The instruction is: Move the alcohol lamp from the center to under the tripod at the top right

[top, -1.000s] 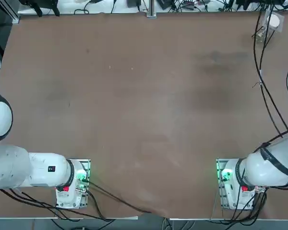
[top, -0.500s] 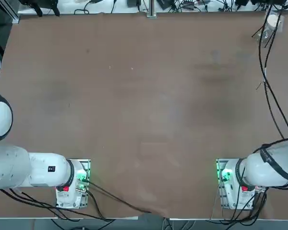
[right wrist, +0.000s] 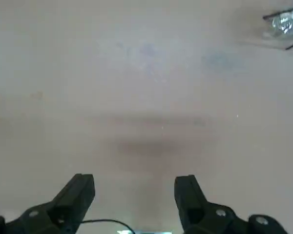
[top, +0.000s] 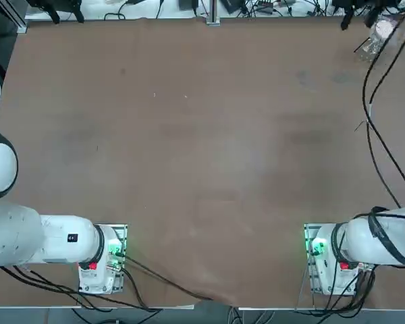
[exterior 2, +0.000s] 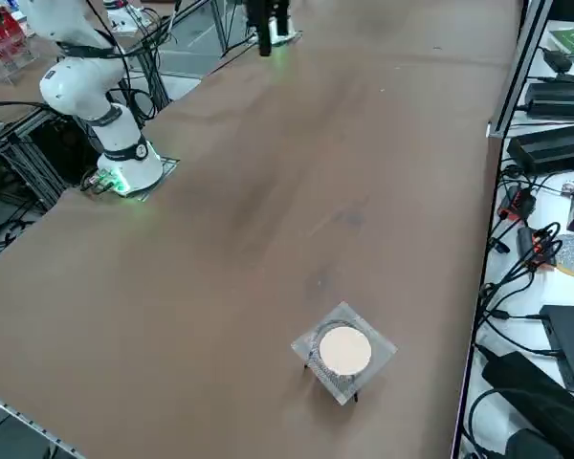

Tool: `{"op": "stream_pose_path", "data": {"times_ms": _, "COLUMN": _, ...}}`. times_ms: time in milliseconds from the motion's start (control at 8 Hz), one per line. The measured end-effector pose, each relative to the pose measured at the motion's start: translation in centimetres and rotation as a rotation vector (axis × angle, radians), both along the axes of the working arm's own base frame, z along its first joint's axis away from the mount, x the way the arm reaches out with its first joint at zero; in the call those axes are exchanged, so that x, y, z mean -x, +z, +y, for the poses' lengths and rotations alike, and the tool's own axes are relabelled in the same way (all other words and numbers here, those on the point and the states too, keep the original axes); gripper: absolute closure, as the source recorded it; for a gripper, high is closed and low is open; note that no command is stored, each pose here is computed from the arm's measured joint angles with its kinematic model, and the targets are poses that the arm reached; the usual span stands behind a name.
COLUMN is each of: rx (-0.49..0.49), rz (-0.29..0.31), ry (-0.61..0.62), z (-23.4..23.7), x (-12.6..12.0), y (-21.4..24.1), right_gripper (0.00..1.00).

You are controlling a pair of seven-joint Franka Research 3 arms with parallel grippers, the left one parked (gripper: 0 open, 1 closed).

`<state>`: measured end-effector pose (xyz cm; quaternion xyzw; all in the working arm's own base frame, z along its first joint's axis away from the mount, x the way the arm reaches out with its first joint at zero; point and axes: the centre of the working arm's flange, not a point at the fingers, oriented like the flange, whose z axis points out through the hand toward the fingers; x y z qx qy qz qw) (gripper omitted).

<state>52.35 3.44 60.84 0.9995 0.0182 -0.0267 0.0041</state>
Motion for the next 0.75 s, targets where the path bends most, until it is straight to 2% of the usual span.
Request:
{"op": "stream_pose_path", "data": {"times_ms": 250, "rx": -0.017, "rz": -0.005, "ry": -0.009, "z": -0.9, "x": 1.8, "y": 0.1, "right_gripper": 0.0}}
{"op": "stream_pose_path", "data": {"times_ms": 750, "rx": -0.018, "rz": -0.025, "ry": -0.039, "z": -1.1, "x": 2.4, "y": 1.1, "right_gripper": 0.0}}
